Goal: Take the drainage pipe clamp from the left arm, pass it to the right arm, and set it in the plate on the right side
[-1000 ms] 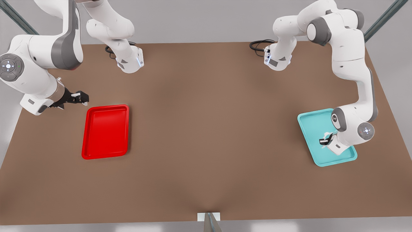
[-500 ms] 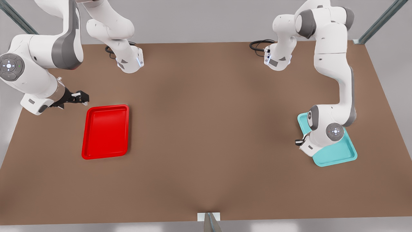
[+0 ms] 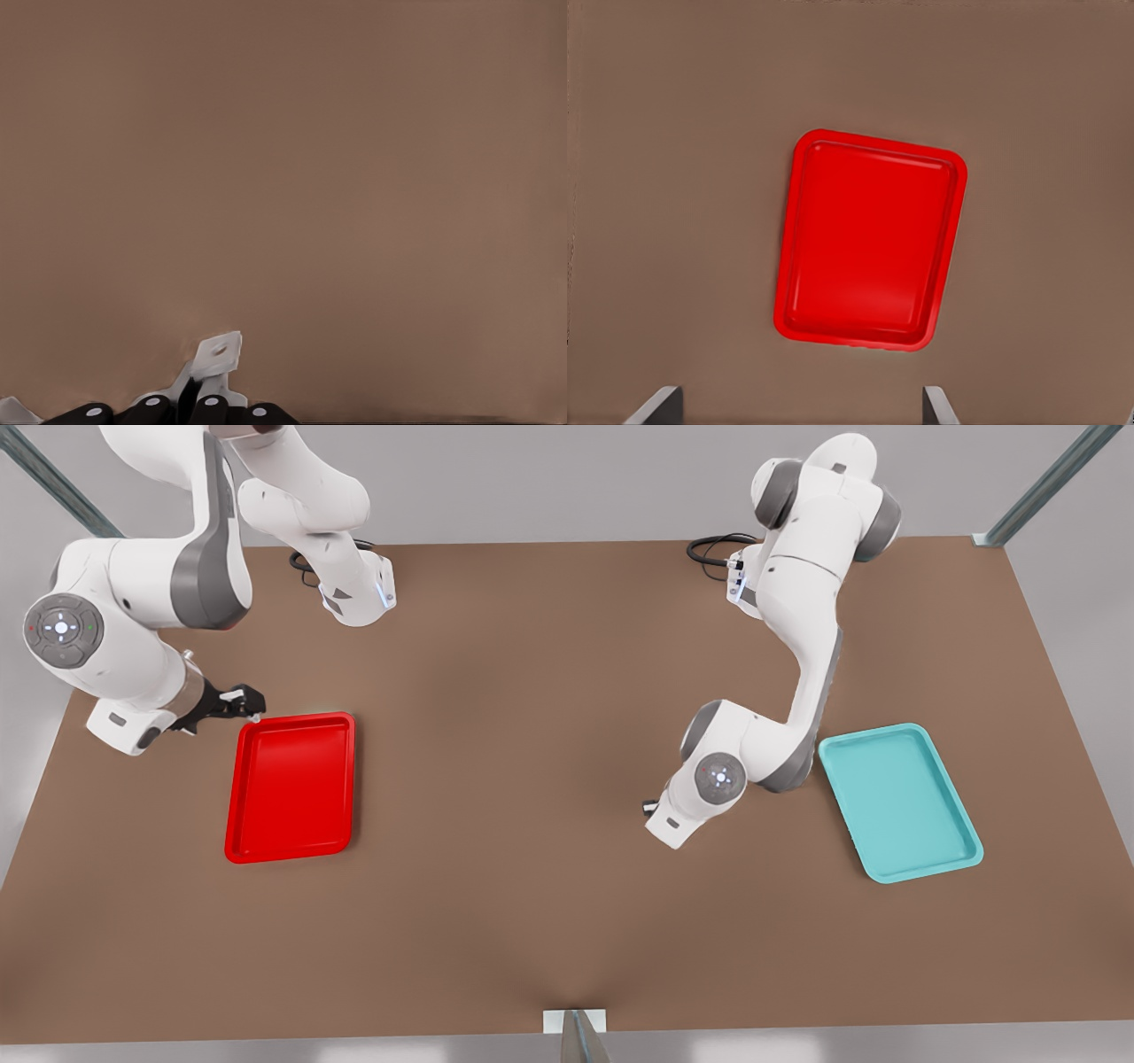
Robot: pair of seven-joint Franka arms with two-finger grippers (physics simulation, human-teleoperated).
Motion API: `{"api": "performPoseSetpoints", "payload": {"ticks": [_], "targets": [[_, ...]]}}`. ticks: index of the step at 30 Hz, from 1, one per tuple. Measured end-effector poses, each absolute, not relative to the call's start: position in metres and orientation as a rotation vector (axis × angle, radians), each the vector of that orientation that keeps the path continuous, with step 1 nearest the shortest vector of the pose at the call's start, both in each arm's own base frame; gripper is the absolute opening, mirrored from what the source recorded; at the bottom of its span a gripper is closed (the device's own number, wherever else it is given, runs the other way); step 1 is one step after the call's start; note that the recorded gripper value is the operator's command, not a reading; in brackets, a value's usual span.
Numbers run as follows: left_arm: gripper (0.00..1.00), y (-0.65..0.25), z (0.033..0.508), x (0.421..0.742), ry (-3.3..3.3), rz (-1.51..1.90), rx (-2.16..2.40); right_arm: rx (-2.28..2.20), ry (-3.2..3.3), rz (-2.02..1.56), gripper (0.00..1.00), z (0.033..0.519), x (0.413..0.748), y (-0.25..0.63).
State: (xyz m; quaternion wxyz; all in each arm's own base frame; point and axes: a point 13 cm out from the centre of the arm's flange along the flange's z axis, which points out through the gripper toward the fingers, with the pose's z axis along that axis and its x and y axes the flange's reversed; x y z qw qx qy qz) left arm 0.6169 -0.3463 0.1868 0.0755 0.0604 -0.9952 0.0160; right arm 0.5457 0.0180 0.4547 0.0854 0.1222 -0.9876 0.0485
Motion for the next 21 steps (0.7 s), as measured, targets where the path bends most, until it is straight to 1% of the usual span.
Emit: {"api": "performPoseSetpoints", "payload": {"ticks": [2,5,9,11,14,16,18,21], "targets": [[0.21,-0.385,0.192,0.613,-2.976,0.073,0.293,0.399,-2.943,0.153,1.0,0.454,0.547,0.03],[0.21,-0.429,0.197,0.611,-2.945,0.111,0.52,0.483,-2.928,0.168,1.0,0.445,0.561,0.063],[0.21,-0.468,0.194,0.602,-2.858,0.132,0.845,0.672,-2.895,0.174,1.0,0.421,0.582,0.152],[0.21,-0.483,0.197,0.597,-2.779,0.166,1.015,0.74,-2.878,0.179,1.0,0.404,0.582,0.195],[0.21,-0.509,0.209,0.602,-2.644,0.255,1.255,0.779,-2.887,0.181,1.0,0.388,0.579,0.239],[0.21,-0.522,0.209,0.603,-2.555,0.289,1.395,0.769,-2.908,0.178,1.0,0.381,0.579,0.255],[0.21,-0.532,0.209,0.605,-2.469,0.316,1.523,0.747,-2.913,0.155,1.0,0.36,0.582,0.271],[0.21,-0.542,0.212,0.608,-2.35,0.347,1.681,0.7,-2.944,0.117,1.0,0.344,0.585,0.287]]}}
